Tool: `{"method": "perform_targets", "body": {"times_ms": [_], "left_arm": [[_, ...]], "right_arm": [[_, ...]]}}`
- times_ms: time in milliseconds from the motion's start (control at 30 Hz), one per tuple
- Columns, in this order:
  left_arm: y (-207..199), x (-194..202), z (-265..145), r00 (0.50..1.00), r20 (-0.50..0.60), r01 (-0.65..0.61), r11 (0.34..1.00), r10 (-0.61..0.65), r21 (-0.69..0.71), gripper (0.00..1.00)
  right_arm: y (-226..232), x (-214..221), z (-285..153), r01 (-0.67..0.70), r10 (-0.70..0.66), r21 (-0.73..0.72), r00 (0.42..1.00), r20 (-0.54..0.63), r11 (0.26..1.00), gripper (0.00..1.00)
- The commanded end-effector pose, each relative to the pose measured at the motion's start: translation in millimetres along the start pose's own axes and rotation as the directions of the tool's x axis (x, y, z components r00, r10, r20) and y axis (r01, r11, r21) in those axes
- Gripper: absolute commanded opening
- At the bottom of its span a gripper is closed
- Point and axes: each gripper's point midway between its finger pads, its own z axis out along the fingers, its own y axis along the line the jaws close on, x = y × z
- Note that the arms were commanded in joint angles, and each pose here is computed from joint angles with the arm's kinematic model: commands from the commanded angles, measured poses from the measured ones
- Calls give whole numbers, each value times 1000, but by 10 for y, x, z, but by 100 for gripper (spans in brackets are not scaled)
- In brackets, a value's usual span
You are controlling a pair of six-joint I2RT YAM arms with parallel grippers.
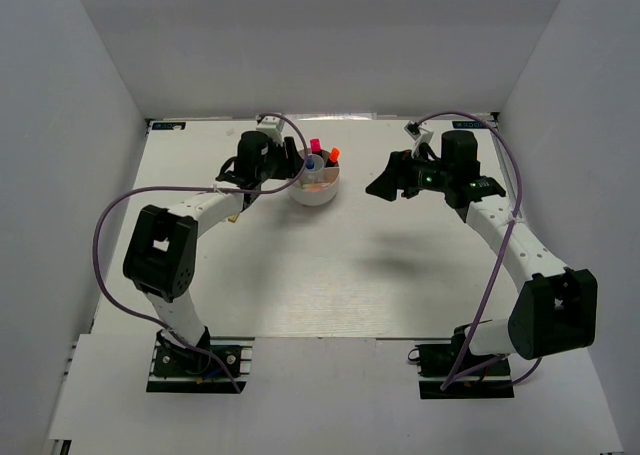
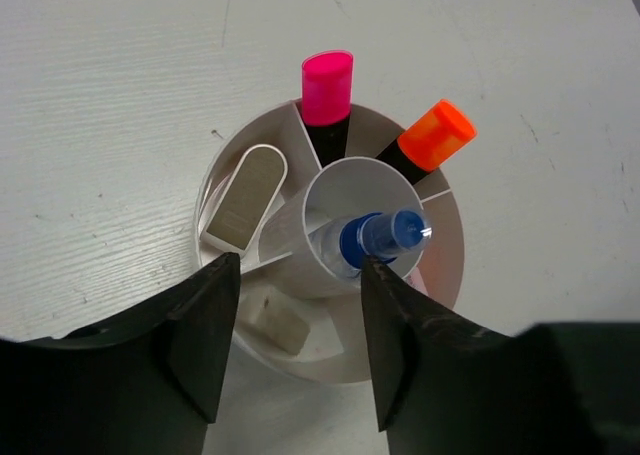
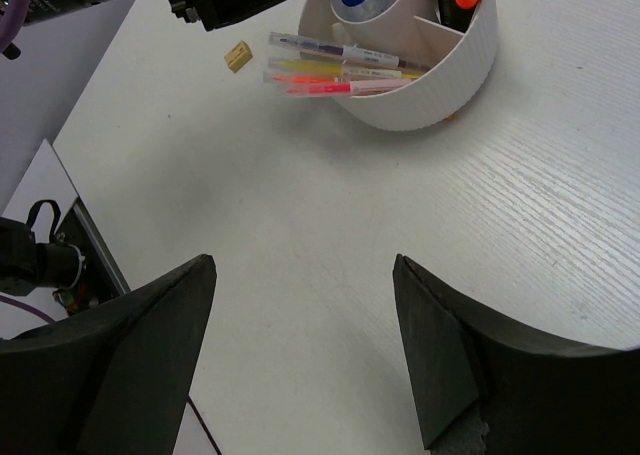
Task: Sort the stationery into containers
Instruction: Place the stationery in the storage box, then pick up the stationery from the center of the board.
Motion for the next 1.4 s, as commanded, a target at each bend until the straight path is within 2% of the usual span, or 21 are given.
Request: {"method": "perform_targets", "body": {"times_ms": [0,133,233,300,333,367,433,467,567,700,833,967,1367], "left_arm": [[-122,-290,-168,999,40,10,999,-11,30,65],[-121,-454,-402,998,69,14,1000,-15,10,61],[178,-506,-625,1000,30,6,993,-3,-122,51],[389,-327,-770,996,-77,-55,979,40,-195,45],[463,-333,-827,993,-101,-89,968,66,-235,45],[673,-196,-932,975,-193,-158,948,106,-275,45],[825,-12,-1044,937,-320,-237,930,142,-281,50],[992,107,-1058,903,-389,-304,911,182,-278,52],[1321,417,-1131,835,-532,-346,885,139,-312,58],[1526,649,-1136,772,-632,-347,876,64,-336,60],[1645,861,-1158,714,-699,-369,869,38,-330,63],[1757,1032,-1174,681,-732,-386,860,21,-335,64],[1730,1245,-945,682,-731,-324,907,28,-267,54]], "right_arm": [[59,-84,-43,41,-40,-19,999,32,999,77],[65,-102,-44,46,-45,-21,998,34,999,77],[73,-122,-58,55,-54,-18,998,38,998,77],[65,-118,-59,55,-54,-16,998,38,998,77],[75,-104,-54,54,-53,-20,998,34,998,77],[61,-95,-53,49,-49,-19,998,33,999,77],[70,-84,-45,49,-48,-26,998,31,998,77],[73,-94,-50,48,-47,-27,998,35,998,77],[80,-112,-50,50,-49,-29,998,38,998,77],[80,-125,-54,57,-56,-24,998,37,998,77],[90,-120,-57,62,-61,-26,997,36,998,77],[79,-109,-51,58,-57,-27,998,37,998,77],[72,-100,-33,53,-52,-29,998,32,998,77]]}}
